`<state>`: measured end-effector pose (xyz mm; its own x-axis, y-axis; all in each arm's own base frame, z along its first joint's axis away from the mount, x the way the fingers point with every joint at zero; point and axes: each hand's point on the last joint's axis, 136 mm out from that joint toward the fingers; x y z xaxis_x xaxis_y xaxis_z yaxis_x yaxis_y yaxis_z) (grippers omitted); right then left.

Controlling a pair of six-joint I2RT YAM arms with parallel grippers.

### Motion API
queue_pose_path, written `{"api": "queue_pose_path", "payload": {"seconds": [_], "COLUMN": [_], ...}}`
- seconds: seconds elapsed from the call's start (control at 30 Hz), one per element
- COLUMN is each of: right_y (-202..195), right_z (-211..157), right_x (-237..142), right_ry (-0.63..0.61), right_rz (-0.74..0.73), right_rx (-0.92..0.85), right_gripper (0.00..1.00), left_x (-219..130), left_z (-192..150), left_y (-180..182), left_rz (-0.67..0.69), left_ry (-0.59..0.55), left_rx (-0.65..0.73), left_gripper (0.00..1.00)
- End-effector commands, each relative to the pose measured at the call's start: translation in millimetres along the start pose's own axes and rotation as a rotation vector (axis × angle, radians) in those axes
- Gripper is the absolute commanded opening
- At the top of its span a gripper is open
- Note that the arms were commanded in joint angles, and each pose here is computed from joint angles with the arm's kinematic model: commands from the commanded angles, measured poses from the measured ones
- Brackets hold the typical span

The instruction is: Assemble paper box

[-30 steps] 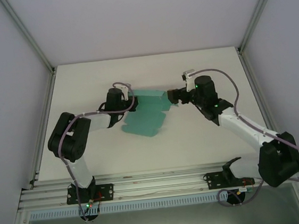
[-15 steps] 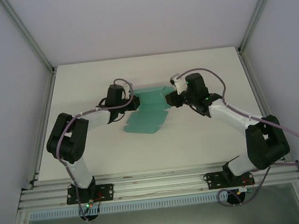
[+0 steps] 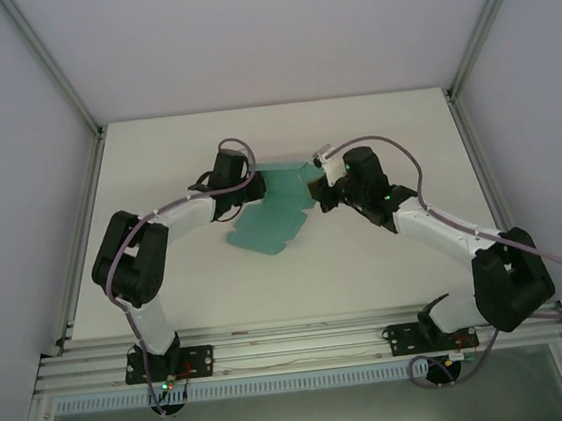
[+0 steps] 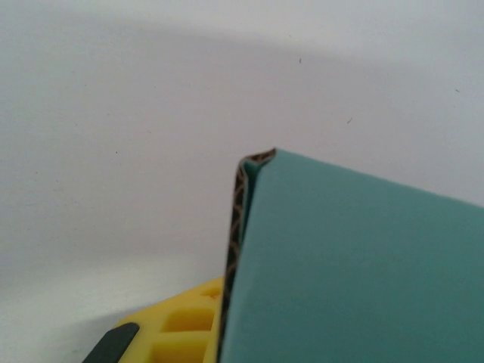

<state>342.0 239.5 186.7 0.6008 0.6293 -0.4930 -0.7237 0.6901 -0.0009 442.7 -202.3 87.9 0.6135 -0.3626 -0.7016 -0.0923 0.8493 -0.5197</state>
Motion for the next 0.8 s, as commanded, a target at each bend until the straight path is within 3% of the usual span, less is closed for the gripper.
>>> {"api": "queue_pose_path", "payload": {"seconds": [0.0, 0.13, 0.43, 0.63, 0.77], "right_y": [4.0, 8.2, 17.1, 15.3, 16.0], "right_z": [29.4, 31.1, 32.7, 32.0, 35.3], "right_x": [-17.7, -17.5, -14.7, -9.8, -10.9], "right_ry": [-0.101, -0.115, -0.140, -0.144, -0.156], "right_rz": [-0.021, -0.017, 0.019, 0.014, 0.016], "right_rx": [-0.028, -0.029, -0.025, -0.023, -0.033], "right_gripper": [0.00, 0.00, 0.00, 0.00, 0.00], "left_x": [-0.5, -3.3, 4.9, 13.5, -1.8], "left_z": [13.4, 15.8, 18.7, 20.7, 25.8], "left_y": [97.1, 107.9, 114.3, 82.0, 43.7], "left_rz": [0.401, 0.455, 0.457, 0.258, 0.041], "left_ry": [-0.103, -0.131, -0.085, -0.054, -0.073], "left_rx": [-0.150, -0.174, -0.282, -0.273, -0.126], "left_gripper": [0.08, 0.00, 0.00, 0.02, 0.22]}}
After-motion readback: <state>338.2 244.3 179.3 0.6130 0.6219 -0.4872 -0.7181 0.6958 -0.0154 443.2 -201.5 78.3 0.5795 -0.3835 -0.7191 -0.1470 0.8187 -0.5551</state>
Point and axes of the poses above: each hand's point on the last joint's axis, 136 mm out from that joint toward the fingers, its own x axis out along the fingers, its own y axis along the line the jaws close on, z = x × y, and after that the axes turned 10 degrees about -x, right-handed
